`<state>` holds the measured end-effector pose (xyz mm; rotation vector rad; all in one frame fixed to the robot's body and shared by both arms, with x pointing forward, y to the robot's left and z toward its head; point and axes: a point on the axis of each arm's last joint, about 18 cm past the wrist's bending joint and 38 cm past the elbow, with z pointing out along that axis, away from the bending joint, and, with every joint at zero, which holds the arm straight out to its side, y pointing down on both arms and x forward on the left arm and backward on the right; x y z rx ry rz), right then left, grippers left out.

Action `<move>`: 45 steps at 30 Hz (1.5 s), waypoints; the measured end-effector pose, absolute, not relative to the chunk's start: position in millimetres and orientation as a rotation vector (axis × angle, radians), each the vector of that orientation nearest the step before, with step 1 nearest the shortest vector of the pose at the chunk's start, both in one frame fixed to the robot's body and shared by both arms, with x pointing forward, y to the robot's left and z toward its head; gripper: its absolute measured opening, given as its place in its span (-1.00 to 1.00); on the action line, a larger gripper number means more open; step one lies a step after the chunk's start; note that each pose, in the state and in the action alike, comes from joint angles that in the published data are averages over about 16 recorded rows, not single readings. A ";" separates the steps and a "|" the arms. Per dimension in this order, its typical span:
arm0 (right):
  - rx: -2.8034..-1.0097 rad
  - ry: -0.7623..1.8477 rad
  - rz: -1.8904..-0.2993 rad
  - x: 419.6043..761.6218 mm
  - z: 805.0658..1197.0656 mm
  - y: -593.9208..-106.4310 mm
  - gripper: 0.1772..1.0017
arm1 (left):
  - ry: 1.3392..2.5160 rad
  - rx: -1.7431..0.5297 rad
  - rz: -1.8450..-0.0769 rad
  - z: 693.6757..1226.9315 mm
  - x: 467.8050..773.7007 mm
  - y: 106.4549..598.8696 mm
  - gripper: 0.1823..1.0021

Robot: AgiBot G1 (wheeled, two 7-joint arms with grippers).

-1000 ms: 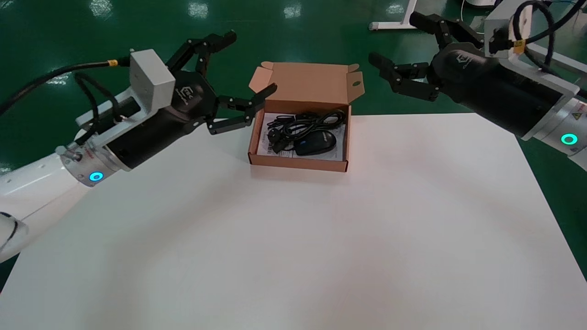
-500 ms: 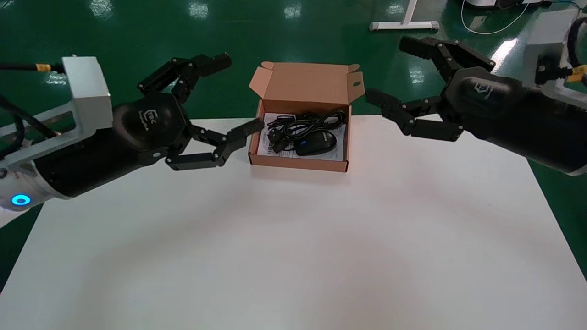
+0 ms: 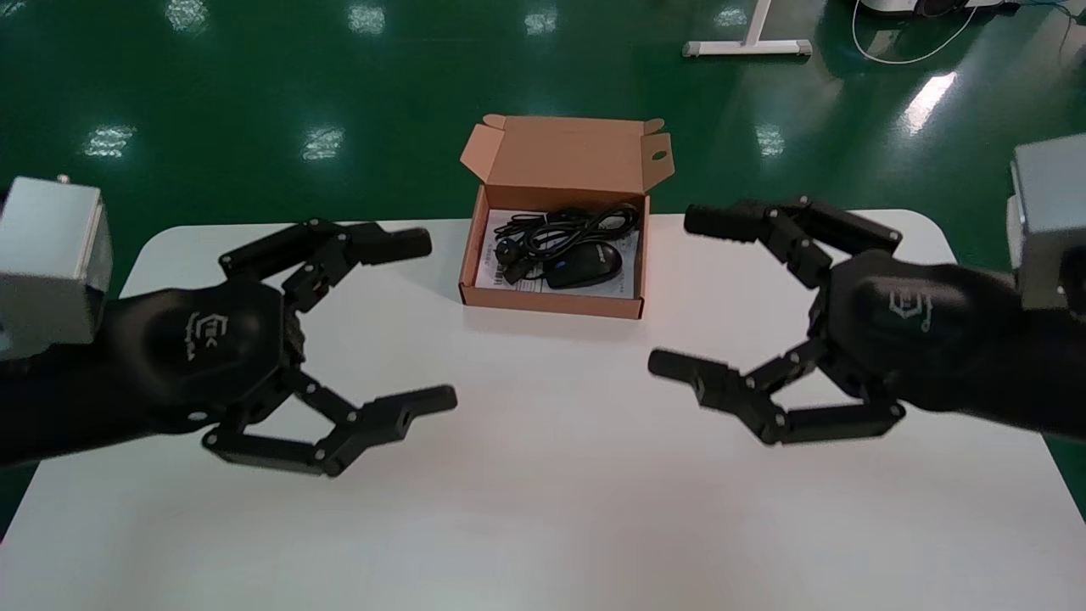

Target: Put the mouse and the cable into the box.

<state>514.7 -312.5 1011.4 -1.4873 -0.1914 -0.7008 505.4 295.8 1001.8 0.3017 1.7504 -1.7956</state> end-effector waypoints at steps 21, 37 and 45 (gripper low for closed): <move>-1.610 -0.244 -0.534 469.1 989.2 -300.1 1.00 | 1.948 0.280 -1.795 991.0 470.8 299.8 1.00; -1.596 -0.233 -0.551 474.7 991.9 -301.9 1.00 | 1.931 0.277 -1.798 991.7 474.2 300.0 1.00; -1.594 -0.231 -0.554 475.7 992.4 -302.2 1.00 | 1.928 0.277 -1.798 991.8 474.8 300.1 1.00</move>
